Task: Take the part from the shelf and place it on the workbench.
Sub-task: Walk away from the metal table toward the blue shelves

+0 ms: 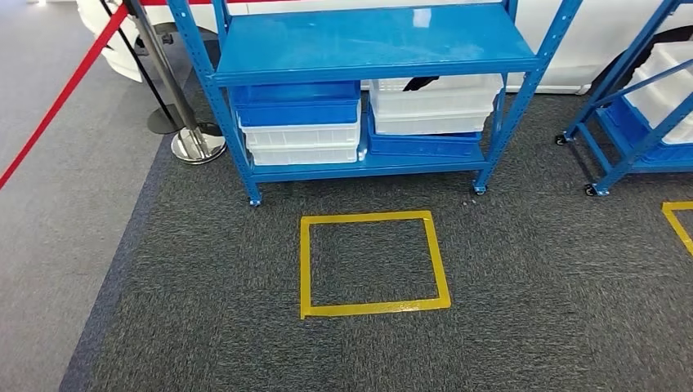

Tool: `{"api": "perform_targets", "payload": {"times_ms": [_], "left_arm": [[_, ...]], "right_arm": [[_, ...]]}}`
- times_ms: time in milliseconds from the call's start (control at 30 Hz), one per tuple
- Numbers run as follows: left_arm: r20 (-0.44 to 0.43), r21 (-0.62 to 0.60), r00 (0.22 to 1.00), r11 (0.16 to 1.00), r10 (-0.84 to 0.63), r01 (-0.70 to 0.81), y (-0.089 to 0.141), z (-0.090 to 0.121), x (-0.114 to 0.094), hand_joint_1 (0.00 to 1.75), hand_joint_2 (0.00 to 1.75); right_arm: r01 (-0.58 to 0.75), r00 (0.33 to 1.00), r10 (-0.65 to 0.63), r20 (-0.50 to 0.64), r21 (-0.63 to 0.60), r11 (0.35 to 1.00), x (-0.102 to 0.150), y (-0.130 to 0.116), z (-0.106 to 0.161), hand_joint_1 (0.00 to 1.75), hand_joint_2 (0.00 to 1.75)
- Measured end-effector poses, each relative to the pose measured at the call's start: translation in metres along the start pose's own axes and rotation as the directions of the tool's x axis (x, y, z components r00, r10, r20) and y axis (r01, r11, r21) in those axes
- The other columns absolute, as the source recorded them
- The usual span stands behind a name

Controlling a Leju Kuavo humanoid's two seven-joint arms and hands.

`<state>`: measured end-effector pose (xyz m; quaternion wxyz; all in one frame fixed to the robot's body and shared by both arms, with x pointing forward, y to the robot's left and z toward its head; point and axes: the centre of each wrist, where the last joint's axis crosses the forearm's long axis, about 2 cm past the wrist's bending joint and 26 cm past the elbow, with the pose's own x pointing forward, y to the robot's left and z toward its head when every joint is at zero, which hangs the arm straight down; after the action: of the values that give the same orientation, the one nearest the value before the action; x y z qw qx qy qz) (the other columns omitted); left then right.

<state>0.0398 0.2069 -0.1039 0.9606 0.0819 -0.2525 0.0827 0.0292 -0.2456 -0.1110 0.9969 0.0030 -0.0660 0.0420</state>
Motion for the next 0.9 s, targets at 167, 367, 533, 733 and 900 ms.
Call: {"api": "perform_targets", "payload": {"times_ms": [167, 367, 533, 733, 900], "left_arm": [[-0.081, -0.010, 0.995, 0.999, 0.049, -0.050, 0.000, -0.001, 0.001, 0.00, 0.00], [-0.170, -0.020, 0.980, 0.994, 0.101, -0.106, 0.002, 0.001, -0.004, 0.00, 0.00], [-0.178, -0.020, 0.978, 0.993, 0.108, -0.113, 0.003, 0.001, -0.005, 0.00, 0.00], [-0.179, -0.021, 0.978, 0.994, 0.103, -0.108, 0.002, 0.001, -0.005, 0.00, 0.00], [-0.170, -0.020, 0.980, 0.994, 0.101, -0.106, 0.002, -0.001, -0.001, 0.00, 0.00]], "right_arm": [[-0.002, 1.000, 0.002, 0.009, -0.012, 1.000, 0.003, 0.000, 0.000, 0.00, 0.00], [-0.006, 1.000, 0.007, 0.022, -0.017, 1.000, 0.009, -0.002, 0.000, 0.00, 0.00], [-0.007, 1.000, 0.007, 0.010, -0.018, 1.000, 0.003, -0.002, 0.000, 0.00, 0.00], [-0.011, 1.000, 0.011, -0.008, -0.026, 1.000, -0.005, -0.005, 0.000, 0.00, 0.00], [-0.013, 1.000, 0.013, 0.002, -0.023, 1.000, 0.001, -0.005, 0.000, 0.00, 0.00]]}}
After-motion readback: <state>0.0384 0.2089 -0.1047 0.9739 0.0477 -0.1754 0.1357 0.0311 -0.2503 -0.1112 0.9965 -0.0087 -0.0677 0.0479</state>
